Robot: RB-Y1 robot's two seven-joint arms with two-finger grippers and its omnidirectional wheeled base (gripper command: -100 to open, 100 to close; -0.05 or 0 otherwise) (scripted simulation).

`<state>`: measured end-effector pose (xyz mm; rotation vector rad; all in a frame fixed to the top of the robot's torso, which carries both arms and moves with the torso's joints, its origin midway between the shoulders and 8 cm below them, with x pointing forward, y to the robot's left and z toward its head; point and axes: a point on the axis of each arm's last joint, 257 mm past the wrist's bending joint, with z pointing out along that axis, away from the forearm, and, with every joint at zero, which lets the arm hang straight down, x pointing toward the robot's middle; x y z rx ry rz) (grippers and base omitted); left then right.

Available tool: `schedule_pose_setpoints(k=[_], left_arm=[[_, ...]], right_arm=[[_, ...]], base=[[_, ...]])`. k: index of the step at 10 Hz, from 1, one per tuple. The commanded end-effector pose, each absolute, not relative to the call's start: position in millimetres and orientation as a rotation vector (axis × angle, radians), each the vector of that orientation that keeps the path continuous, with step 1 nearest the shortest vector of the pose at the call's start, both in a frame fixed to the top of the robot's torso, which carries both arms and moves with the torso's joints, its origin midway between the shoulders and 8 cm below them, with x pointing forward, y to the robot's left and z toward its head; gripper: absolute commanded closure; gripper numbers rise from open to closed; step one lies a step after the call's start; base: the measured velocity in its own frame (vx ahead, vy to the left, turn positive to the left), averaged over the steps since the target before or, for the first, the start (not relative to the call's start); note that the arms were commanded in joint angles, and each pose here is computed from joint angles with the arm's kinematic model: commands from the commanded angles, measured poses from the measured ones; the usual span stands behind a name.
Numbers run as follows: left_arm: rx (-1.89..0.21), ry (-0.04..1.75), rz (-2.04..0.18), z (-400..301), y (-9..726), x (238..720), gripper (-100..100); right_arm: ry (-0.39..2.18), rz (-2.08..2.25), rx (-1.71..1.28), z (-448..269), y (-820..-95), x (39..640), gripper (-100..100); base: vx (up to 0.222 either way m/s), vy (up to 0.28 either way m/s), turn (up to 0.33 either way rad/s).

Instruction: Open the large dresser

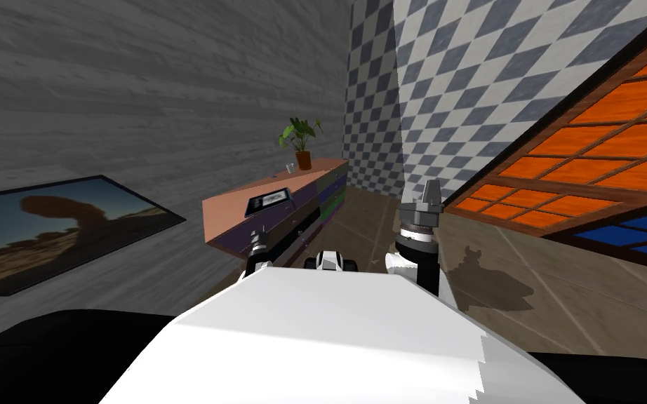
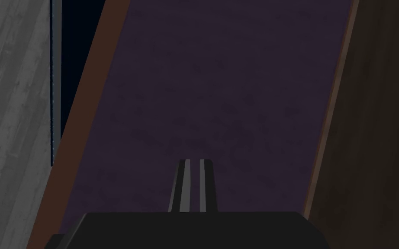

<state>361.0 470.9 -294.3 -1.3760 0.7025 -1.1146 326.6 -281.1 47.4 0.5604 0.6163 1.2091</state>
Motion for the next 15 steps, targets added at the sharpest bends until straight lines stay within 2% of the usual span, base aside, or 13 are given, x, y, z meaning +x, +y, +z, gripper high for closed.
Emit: schedule_pose_setpoints(k=[1,8,15], left_arm=[[-1.430,0.692,-1.098,-314,475,359,-100],[-1.614,0.598,-1.030,-381,483,329,-100],[-1.805,0.479,-0.995,-444,451,302,-100]], right_arm=[[0.616,1.209,0.560,47,-281,327,0],[0.616,1.209,0.560,47,-281,327,0],[0.616,1.209,0.560,47,-281,327,0]], base=[[0.075,-0.051,0.025],[0.118,-0.092,0.047],[0.104,-0.066,0.022]])
